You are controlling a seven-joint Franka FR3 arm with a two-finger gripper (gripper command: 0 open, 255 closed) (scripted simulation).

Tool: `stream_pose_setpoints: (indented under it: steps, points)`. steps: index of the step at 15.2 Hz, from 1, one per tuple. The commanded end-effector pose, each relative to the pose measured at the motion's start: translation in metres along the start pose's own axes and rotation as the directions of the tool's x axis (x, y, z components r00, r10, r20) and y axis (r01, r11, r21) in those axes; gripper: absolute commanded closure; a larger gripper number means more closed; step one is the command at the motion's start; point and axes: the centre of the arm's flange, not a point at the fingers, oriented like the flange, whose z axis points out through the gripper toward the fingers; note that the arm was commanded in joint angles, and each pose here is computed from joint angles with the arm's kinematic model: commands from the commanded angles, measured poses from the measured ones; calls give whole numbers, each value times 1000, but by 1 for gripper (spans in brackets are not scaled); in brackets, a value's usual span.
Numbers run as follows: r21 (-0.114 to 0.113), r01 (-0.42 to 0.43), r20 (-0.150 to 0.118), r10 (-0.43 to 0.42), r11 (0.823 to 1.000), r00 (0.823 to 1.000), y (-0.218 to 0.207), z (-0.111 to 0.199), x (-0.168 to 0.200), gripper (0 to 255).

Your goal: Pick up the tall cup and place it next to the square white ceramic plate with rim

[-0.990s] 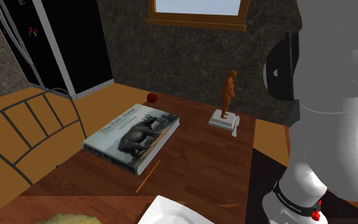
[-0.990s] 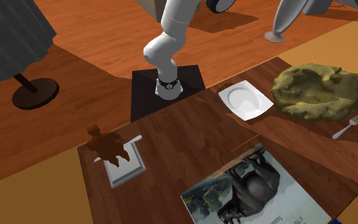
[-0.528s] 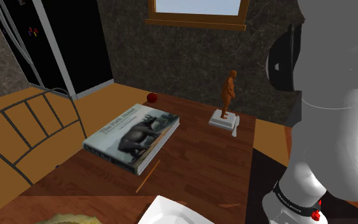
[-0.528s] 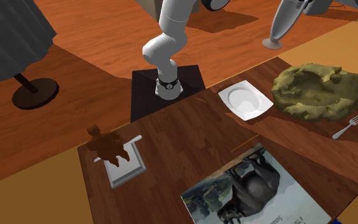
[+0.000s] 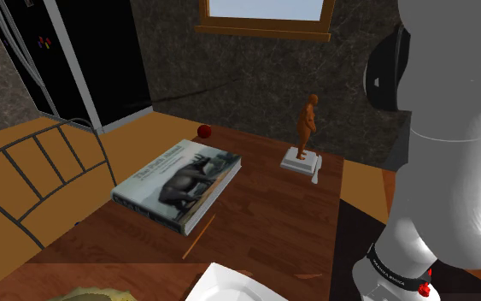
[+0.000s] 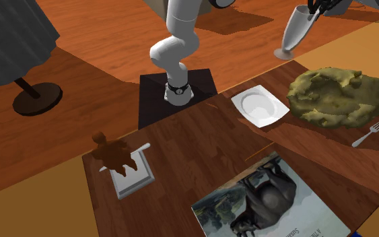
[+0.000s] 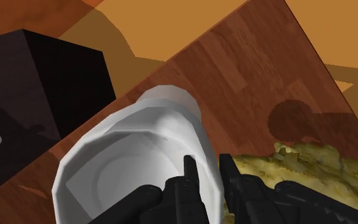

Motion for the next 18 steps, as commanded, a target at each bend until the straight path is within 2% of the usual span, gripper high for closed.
stream_pose_setpoints:
  steps: [1, 18]
  points:
    - [1, 0, 0, 0, 1000, 1000, 0, 9, 0, 255]
    - [1, 0, 0, 0, 1000, 1000, -1, 99, 4, 255]
